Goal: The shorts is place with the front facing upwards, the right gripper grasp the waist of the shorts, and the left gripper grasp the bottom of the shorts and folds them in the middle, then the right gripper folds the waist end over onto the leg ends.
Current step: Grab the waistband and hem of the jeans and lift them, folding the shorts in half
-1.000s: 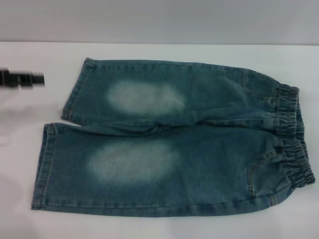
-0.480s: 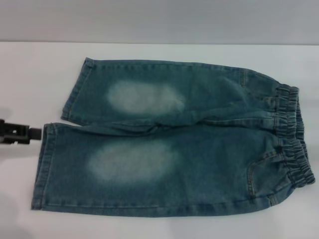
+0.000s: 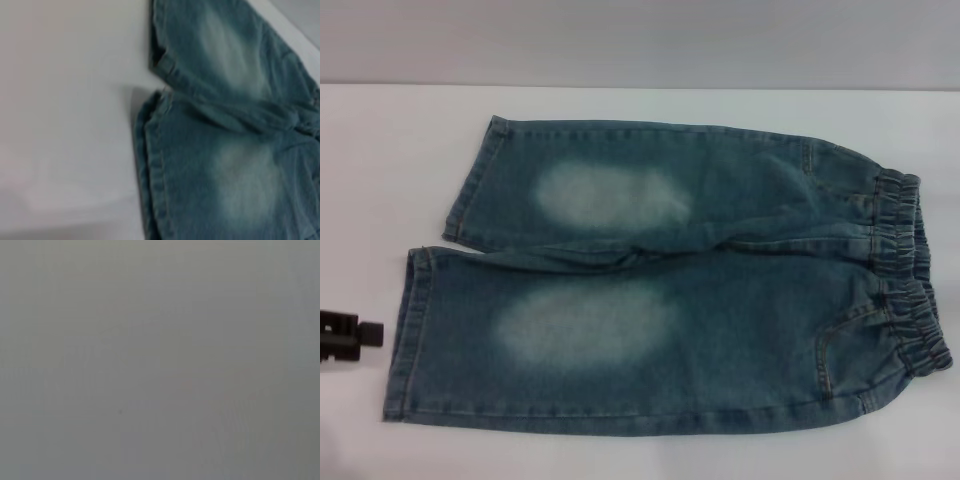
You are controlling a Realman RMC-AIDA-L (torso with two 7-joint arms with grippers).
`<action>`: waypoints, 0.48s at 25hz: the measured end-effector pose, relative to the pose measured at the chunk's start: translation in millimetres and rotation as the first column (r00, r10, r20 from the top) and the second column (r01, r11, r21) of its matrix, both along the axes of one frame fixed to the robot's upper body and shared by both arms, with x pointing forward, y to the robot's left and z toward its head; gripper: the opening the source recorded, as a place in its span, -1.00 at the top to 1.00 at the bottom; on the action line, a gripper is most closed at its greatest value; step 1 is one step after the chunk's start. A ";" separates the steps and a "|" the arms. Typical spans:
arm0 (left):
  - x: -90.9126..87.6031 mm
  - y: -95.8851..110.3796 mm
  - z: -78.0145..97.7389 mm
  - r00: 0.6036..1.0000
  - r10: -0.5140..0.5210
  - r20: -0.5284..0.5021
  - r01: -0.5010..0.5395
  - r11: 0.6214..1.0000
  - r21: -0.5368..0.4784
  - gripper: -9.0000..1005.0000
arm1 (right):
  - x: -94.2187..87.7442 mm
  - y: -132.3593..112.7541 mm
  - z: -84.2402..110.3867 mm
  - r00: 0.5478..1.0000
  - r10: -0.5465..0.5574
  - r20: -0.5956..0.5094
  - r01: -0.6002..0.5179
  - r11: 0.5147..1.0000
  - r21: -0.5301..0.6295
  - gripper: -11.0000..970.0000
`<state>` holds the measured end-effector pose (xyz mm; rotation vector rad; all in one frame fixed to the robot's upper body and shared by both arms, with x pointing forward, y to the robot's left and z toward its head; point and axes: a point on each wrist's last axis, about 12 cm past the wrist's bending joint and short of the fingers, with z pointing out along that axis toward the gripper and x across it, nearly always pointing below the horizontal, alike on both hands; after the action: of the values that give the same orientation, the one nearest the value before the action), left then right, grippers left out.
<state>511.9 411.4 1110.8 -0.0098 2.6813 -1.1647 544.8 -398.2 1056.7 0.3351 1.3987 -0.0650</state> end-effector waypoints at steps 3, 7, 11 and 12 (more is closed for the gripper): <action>0.0 0.0 0.0 1.000 0.000 0.000 0.000 1.000 0.000 -0.14 | 0.6 0.1 0.4 1.000 0.002 0.000 -0.002 1.000 -0.001 -0.20; -9.2 -0.7 -7.5 0.999 -0.002 -0.043 0.002 1.000 0.001 -0.14 | 1.6 -0.1 1.3 1.000 0.000 0.003 0.000 1.000 -0.001 -0.20; -14.0 -3.0 -13.6 0.998 0.002 -0.060 -0.002 1.000 -0.002 -0.14 | 4.0 -1.1 4.6 1.000 0.004 0.012 -0.004 1.000 -0.010 -0.20; -14.6 -4.5 -15.2 0.998 0.001 -0.061 -0.002 1.000 -0.004 -0.14 | 4.6 -1.1 5.2 1.000 0.005 0.014 -0.005 1.000 -0.011 -0.20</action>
<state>497.3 406.9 1095.6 -0.0487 2.7315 -1.1879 549.4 -399.4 1061.9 0.3223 1.3853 -0.0657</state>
